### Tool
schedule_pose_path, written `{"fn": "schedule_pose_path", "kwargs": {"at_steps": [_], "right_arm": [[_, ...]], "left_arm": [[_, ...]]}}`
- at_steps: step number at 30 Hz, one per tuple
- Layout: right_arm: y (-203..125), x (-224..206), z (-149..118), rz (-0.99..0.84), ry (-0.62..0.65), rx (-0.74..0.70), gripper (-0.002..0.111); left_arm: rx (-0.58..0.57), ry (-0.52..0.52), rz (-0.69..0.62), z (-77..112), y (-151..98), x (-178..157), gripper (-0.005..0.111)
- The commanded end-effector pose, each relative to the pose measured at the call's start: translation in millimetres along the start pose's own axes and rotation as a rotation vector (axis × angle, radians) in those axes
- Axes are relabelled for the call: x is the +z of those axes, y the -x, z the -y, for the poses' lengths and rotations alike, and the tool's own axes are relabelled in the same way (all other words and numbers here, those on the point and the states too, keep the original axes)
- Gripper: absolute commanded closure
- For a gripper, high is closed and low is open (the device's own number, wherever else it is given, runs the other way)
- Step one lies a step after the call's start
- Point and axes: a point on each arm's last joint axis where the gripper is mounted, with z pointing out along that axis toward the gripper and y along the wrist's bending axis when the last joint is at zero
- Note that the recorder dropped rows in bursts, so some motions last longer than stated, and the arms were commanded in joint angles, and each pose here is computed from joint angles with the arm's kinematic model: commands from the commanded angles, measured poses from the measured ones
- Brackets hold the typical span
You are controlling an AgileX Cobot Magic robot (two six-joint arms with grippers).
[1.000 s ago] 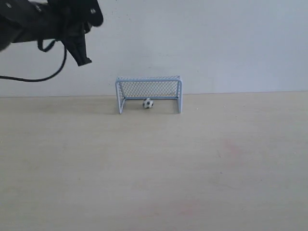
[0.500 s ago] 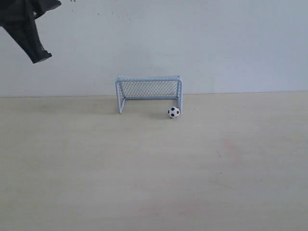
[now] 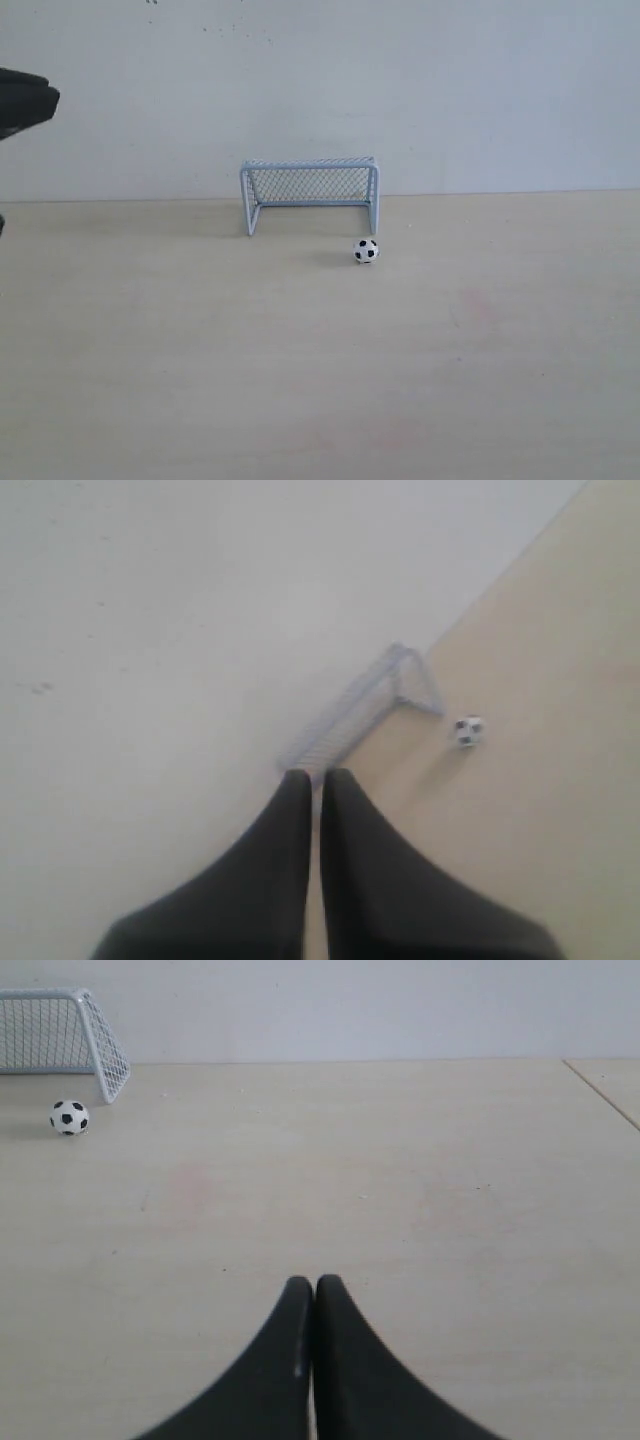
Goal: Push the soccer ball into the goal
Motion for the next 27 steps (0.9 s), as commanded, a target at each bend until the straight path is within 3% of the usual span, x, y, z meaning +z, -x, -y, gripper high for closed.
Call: {"fn": "schedule_pose_path", "kwargs": {"at_steps": [1, 3, 4, 7, 11, 20, 21, 24, 27], "right_arm": [[1.3, -0.4, -0.1, 0.017, 0.002, -0.004, 0.109], [1.3, -0.4, -0.1, 0.017, 0.002, -0.004, 0.109], [1.3, -0.4, -0.1, 0.017, 0.002, -0.004, 0.109], [1.3, -0.4, -0.1, 0.017, 0.002, -0.004, 0.109], [1.3, -0.4, -0.1, 0.017, 0.002, -0.004, 0.109], [0.6, -0.4, -0.1, 0.010, 0.002, -0.004, 0.109], [0.6, -0.4, -0.1, 0.010, 0.002, -0.004, 0.109], [0.6, -0.4, -0.1, 0.010, 0.002, -0.004, 0.109], [0.6, -0.4, -0.1, 0.010, 0.002, -0.004, 0.109]], "left_arm": [[-0.294, -0.243, 0.015, 29.7, 1.2, -28.4, 0.102], [-0.346, -0.380, 0.033, 44.9, 2.6, -41.8, 0.102], [-0.409, -0.496, 0.067, 58.4, 3.6, -54.8, 0.102], [-0.458, -0.627, 0.109, 73.2, 3.8, -71.2, 0.102], [-0.419, -0.775, 0.136, 86.9, 6.3, -93.5, 0.102], [-0.437, -0.799, 0.135, 89.8, 7.1, -101.5, 0.102], [-0.395, -0.805, 0.119, 89.4, 8.6, -105.1, 0.102], [-0.317, -0.774, 0.113, 79.6, 26.1, -119.5, 0.102], [-0.319, -0.719, 0.158, 71.5, 40.7, -130.7, 0.102]]}}
